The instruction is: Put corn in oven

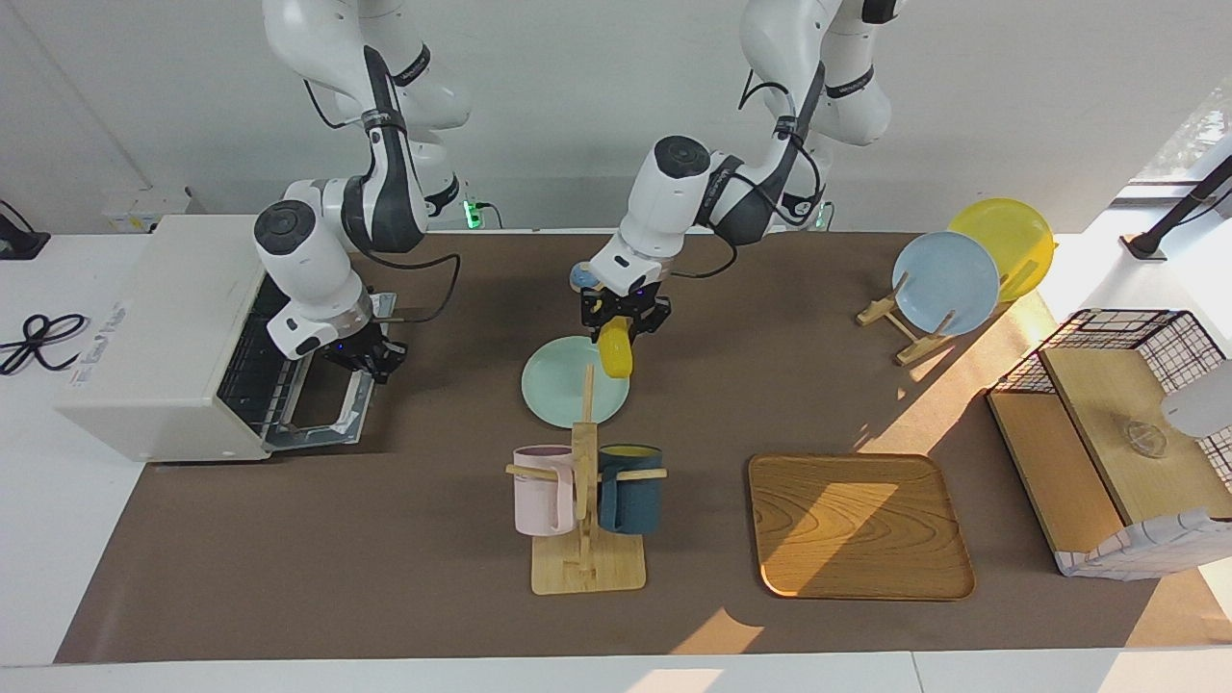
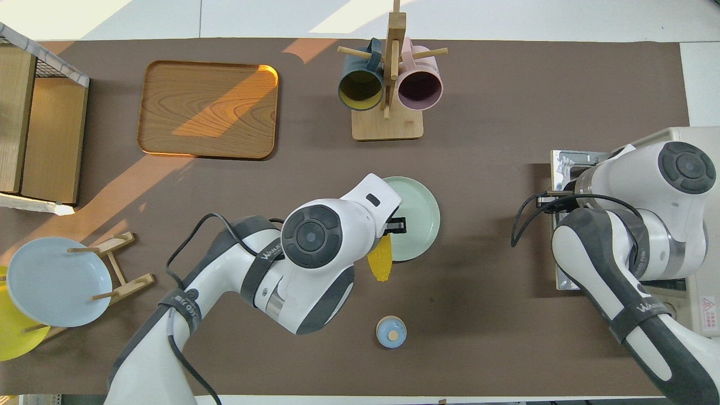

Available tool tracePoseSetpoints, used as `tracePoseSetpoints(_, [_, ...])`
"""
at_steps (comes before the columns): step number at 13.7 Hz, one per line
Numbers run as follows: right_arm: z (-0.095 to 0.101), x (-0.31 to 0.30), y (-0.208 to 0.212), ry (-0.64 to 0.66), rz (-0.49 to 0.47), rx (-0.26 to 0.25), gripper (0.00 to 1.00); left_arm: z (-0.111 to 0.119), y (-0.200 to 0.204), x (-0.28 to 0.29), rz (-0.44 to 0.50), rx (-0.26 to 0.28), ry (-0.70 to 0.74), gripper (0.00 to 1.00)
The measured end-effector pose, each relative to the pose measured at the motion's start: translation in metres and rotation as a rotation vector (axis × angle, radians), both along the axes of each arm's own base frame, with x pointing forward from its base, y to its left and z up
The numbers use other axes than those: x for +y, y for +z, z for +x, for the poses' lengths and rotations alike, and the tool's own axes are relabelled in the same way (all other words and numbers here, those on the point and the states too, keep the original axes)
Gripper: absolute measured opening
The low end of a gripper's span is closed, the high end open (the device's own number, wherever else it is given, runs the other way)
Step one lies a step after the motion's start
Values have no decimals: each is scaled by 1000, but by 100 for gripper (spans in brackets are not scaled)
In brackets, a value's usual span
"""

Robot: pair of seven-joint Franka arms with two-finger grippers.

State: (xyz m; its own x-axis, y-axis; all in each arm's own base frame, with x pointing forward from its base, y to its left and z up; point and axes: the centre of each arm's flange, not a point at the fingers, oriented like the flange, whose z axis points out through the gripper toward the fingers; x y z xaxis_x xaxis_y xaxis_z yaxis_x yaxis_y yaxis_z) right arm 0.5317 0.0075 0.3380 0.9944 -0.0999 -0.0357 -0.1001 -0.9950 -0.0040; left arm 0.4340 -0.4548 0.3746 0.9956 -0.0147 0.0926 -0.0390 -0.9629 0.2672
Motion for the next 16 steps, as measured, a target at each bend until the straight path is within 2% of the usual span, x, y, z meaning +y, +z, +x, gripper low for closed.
tracePoseSetpoints(4, [-10, 0, -17, -16, 0, 7, 1, -12, -47, -55, -17, 1, 13, 57])
tracePoseSetpoints(9, [0, 25, 2, -65, 55, 10, 1, -3, -54, -57, -24, -13, 23, 57])
tracePoseSetpoints(10, [5, 30, 12, -66, 64, 2, 9, -2, -54, -56, -25, -15, 25, 57])
tracePoseSetpoints(12, [13, 31, 28, -65, 70, -25, 31, 0, -54, -54, -24, -17, 29, 57])
tracePoseSetpoints(13, [15, 31, 32, -64, 71, -28, 43, 1, -54, -54, -23, -18, 31, 62])
tracePoseSetpoints(16, [13, 34, 39, -49, 71, -17, 78, 22, -39, -37, -16, -26, 49, 97])
